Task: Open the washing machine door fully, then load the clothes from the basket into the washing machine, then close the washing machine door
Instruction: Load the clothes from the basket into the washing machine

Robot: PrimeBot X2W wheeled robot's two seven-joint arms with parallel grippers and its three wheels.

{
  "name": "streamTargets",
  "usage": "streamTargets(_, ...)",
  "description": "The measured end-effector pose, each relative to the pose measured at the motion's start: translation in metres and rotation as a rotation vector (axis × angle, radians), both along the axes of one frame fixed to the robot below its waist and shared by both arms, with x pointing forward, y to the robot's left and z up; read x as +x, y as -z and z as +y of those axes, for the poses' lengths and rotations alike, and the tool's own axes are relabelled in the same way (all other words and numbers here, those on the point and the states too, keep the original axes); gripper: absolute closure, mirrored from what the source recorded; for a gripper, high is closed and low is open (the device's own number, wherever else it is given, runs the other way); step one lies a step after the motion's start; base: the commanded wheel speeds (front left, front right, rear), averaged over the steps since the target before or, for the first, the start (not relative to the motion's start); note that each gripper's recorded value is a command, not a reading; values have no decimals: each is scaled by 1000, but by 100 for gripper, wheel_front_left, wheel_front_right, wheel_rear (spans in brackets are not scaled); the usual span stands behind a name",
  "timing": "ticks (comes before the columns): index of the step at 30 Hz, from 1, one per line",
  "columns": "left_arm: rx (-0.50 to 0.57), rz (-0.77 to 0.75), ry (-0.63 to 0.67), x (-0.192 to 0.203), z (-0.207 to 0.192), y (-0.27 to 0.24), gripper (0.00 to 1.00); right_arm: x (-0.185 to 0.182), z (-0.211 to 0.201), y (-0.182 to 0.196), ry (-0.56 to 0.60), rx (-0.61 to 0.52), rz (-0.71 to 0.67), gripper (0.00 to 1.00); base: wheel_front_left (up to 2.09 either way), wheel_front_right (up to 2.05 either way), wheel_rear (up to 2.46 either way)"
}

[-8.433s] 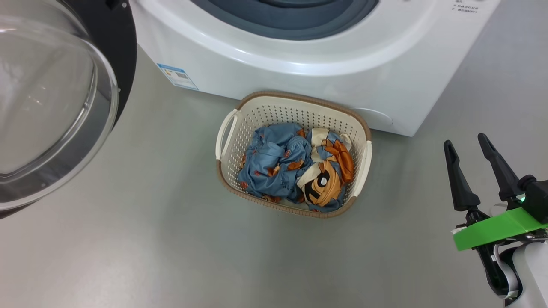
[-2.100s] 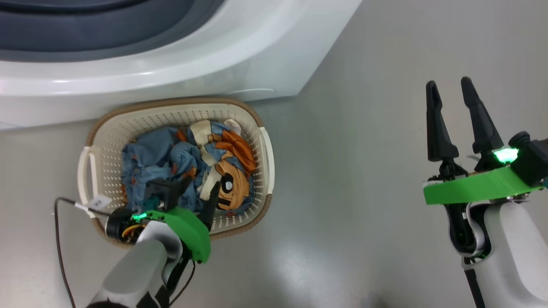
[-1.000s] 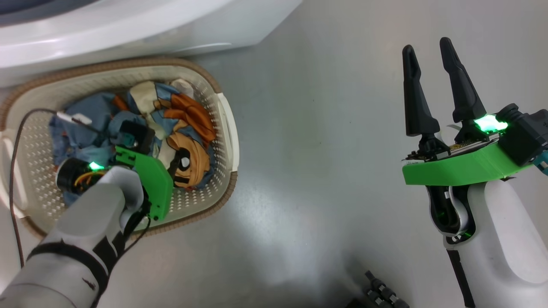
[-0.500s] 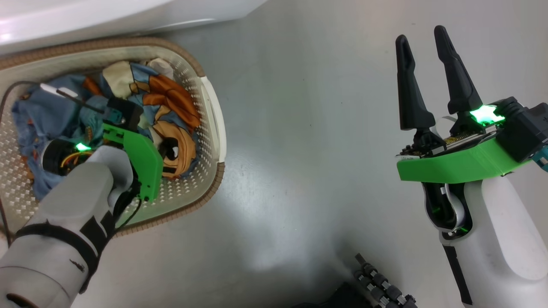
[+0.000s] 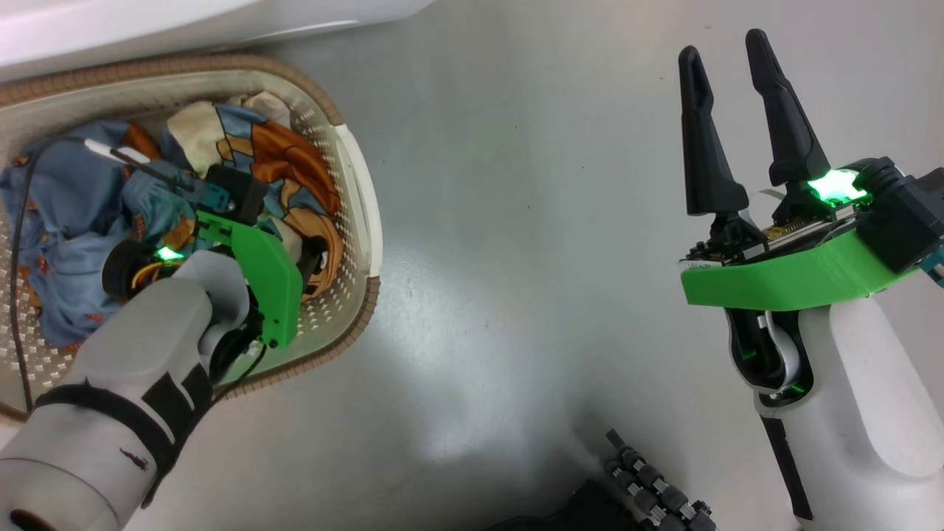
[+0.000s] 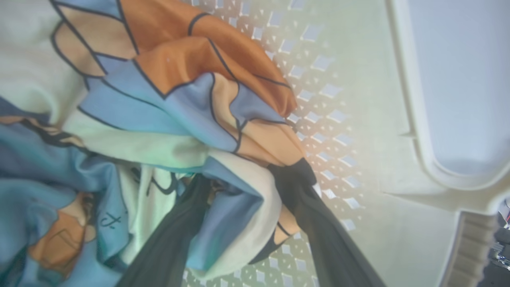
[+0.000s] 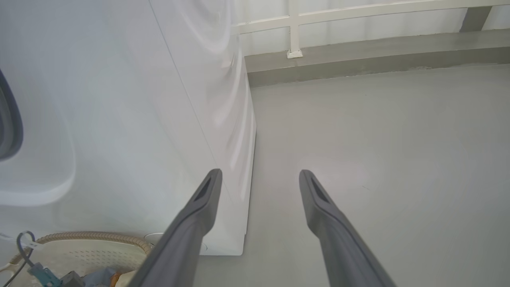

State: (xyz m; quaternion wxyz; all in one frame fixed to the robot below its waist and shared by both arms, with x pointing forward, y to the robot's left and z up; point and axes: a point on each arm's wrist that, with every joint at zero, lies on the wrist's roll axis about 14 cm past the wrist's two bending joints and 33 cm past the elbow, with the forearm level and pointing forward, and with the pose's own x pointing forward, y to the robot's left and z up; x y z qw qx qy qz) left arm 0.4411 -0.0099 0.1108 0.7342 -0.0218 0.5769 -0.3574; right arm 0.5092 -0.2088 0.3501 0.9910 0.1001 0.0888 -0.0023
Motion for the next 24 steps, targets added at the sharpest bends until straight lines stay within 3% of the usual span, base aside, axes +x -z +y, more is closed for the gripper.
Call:
streamTargets(1,-6,4,-3,0,-1,-1,13,0,0,0,0,0,0,0,0,0,0)
streamTargets(2,-13,8,-7,0,-3,-2,43,0,0,0,0,0,-1,0,0,0,0)
streamTargets(3,-20,12,-12,-1,-4,-3,59,0,0,-1,0,0,-1,0,0,0,0)
streamTargets(4,-28,13,-15,-1,-6,-4,69,0,0,-1,1,0,-3,0,0,0,0)
streamTargets(5,-36,11,-18,0,-7,-6,100,0,0,-2,1,0,-5,0,0,0,0)
streamTargets(24,-202,-73,-290,22,-11,-73,100,4,11,-48,-20,17,-100,0,0,0,0)
